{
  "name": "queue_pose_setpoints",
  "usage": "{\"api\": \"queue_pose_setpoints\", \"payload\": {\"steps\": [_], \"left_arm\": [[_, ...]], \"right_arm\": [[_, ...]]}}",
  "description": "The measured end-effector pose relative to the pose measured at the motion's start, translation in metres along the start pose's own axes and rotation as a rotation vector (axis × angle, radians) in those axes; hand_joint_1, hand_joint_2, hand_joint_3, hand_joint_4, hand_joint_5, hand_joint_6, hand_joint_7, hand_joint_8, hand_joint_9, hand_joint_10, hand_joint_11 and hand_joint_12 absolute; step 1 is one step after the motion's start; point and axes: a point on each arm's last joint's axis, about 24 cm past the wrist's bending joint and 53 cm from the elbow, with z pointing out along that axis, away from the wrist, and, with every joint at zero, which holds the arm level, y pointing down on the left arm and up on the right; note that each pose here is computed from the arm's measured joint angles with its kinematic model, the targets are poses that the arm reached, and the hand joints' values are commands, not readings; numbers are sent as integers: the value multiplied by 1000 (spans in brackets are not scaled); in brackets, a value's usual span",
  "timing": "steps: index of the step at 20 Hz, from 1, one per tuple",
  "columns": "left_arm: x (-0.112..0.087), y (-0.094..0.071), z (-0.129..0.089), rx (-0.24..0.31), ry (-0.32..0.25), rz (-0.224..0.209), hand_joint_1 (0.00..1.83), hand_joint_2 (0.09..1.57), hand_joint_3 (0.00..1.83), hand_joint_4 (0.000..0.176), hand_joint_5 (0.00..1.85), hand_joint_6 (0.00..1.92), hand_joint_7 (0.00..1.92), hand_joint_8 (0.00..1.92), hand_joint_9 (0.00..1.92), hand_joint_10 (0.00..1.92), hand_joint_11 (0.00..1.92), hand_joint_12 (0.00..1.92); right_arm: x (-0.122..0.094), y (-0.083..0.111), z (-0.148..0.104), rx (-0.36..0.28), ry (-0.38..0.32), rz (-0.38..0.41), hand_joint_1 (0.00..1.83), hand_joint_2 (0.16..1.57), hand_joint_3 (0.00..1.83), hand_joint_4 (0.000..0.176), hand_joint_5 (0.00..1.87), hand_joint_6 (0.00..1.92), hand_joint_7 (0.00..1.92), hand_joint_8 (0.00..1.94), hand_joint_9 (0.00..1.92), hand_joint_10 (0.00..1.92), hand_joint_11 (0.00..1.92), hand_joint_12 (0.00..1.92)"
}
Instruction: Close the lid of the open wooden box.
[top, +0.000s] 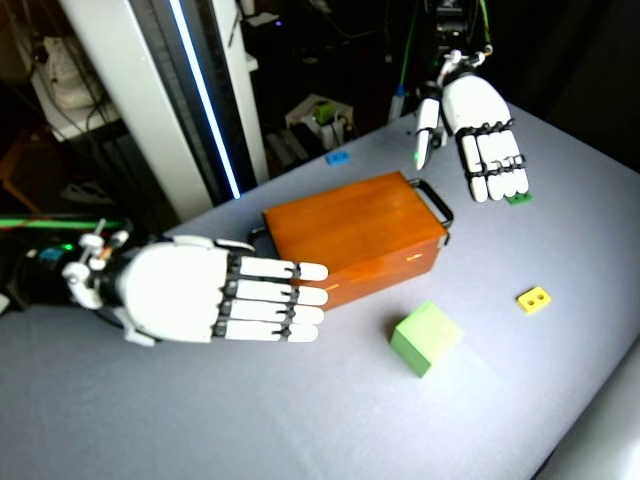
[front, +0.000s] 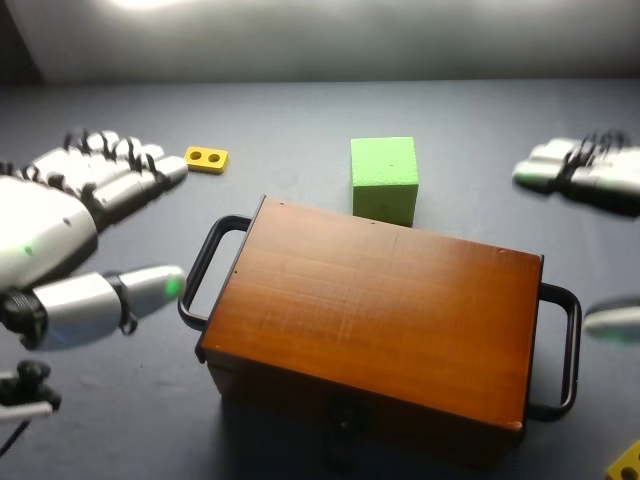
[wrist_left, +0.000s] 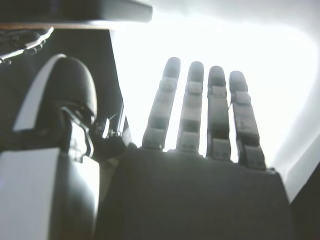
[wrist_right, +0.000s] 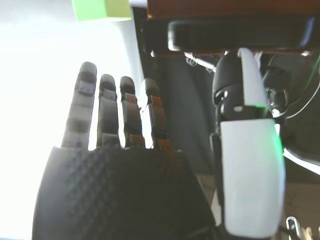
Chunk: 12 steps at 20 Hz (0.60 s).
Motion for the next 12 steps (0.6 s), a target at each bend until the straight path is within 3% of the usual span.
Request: {"api": "queue_pose_setpoints", "payload": {"steps": [1,2,3,4,6,7,8,9,10,11,12], "left_arm": [[-12,-6,0,27,-41,-7,0,1384,9,0,88,3,31,0,0,0,11,6],[-27,-15,-1,61,-94,-23,0,1347,0,0,57,0,31,1,10,3,20,10],[-37,-22,-2,93,-133,-39,0,1347,0,0,57,0,31,1,10,3,20,10],[-44,-27,-4,120,-158,-52,0,1361,0,0,71,9,40,5,30,10,33,16],[-59,-43,-8,195,-211,-91,0,1425,23,0,55,6,33,6,24,5,0,0],[-63,-49,-10,224,-229,-102,0,1435,24,0,59,7,39,7,35,9,40,18],[-68,-53,-12,245,-246,-116,0,1417,13,0,53,4,21,1,13,1,18,10],[-75,-55,-13,269,-264,-129,55,1438,13,19,25,1,0,0,0,0,0,0],[-80,-56,-15,278,-280,-140,55,1438,13,19,25,1,0,0,0,0,0,0],[-87,-56,-17,292,-300,-162,244,1454,0,0,34,3,0,0,0,0,31,17],[-90,-57,-18,303,-313,-178,244,1454,0,0,34,3,0,0,0,0,31,17]], "right_arm": [[-12,11,-2,-35,-42,-4,575,1146,18,10,155,1,69,1,43,0,70,9],[-25,21,-4,-73,-89,-20,481,1188,24,67,138,6,58,8,14,0,30,0],[-33,28,-6,-97,-123,-33,481,1188,24,67,138,6,58,8,14,0,30,0],[-40,34,-7,-119,-151,-35,459,1211,25,47,114,2,62,6,17,1,27,1],[-54,49,-12,-180,-220,-46,412,1244,22,68,100,0,41,0,1,0,22,3],[-59,54,-15,-203,-249,-44,469,1251,16,42,111,3,51,4,24,8,54,16],[-64,60,-17,-227,-273,-49,507,1248,9,40,118,5,61,6,41,11,76,24],[-68,67,-20,-254,-295,-51,562,1210,0,28,163,6,170,13,170,18,207,66],[-71,71,-23,-272,-315,-48,562,1210,0,28,163,6,170,13,170,18,207,66],[-74,76,-25,-294,-329,-50,526,1237,2,20,108,0,217,7,216,10,240,79],[-75,79,-26,-307,-334,-51,526,1237,2,20,108,0,217,7,216,10,240,79]]}}
